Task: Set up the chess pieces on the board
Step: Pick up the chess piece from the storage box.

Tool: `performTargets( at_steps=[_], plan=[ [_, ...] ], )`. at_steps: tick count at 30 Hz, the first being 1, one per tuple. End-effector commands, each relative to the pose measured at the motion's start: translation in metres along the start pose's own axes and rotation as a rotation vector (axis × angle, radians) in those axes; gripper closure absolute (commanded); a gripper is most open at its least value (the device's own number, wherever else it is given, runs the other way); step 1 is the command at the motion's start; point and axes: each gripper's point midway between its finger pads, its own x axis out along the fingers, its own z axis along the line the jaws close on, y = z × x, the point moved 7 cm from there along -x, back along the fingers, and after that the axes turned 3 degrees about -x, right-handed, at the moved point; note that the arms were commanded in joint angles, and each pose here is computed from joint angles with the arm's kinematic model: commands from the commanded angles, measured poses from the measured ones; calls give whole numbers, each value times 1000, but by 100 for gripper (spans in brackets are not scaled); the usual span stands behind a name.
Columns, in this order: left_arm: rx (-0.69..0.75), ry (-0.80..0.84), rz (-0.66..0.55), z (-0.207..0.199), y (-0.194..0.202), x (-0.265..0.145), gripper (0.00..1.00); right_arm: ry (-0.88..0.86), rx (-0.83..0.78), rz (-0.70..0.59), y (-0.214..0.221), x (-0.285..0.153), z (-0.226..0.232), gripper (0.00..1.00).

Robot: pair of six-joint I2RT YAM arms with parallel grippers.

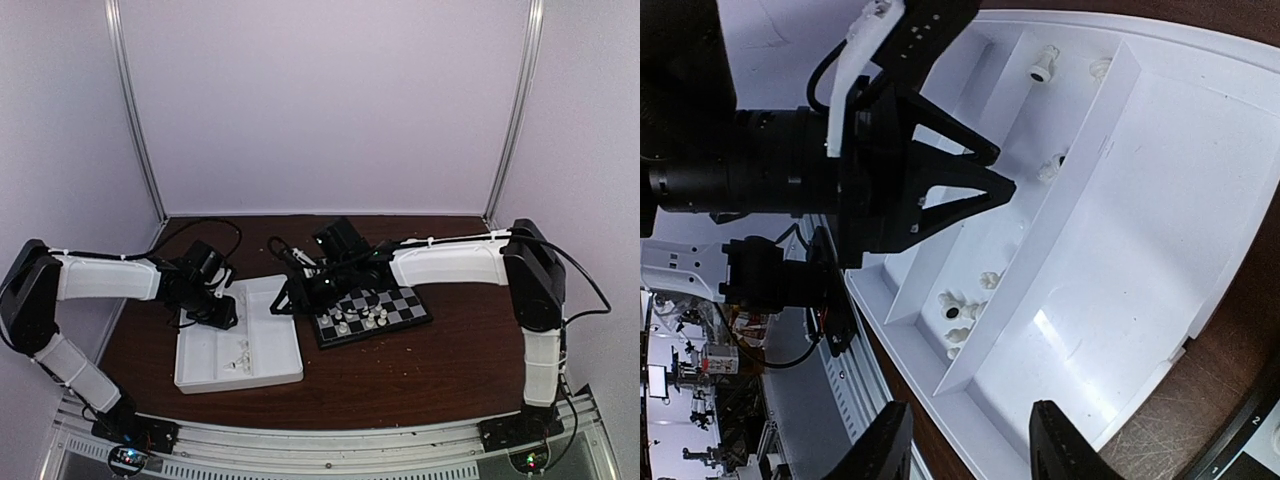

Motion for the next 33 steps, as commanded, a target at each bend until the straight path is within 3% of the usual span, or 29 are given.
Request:
performTargets(
  at_steps=[1, 7, 19, 24, 29, 33],
  plan=[
    [19, -27, 13, -1, -14, 5, 64, 3, -51, -47, -8, -20, 14, 57],
    [55, -123, 49, 3, -26, 18, 64, 1, -53, -51, -6, -25, 14, 57],
    [53, -80, 99, -6, -33, 37, 64, 7, -49, -57, -8, -30, 9, 57],
    [44, -106, 111, -4, -33, 40, 72, 6, -49, -58, -8, -30, 8, 57],
    [9, -139, 137, -1, -32, 37, 69, 8, -49, -58, -8, -31, 7, 56],
    [5, -139, 132, -1, -33, 37, 74, 3, -48, -58, -8, -31, 7, 56]
  ],
)
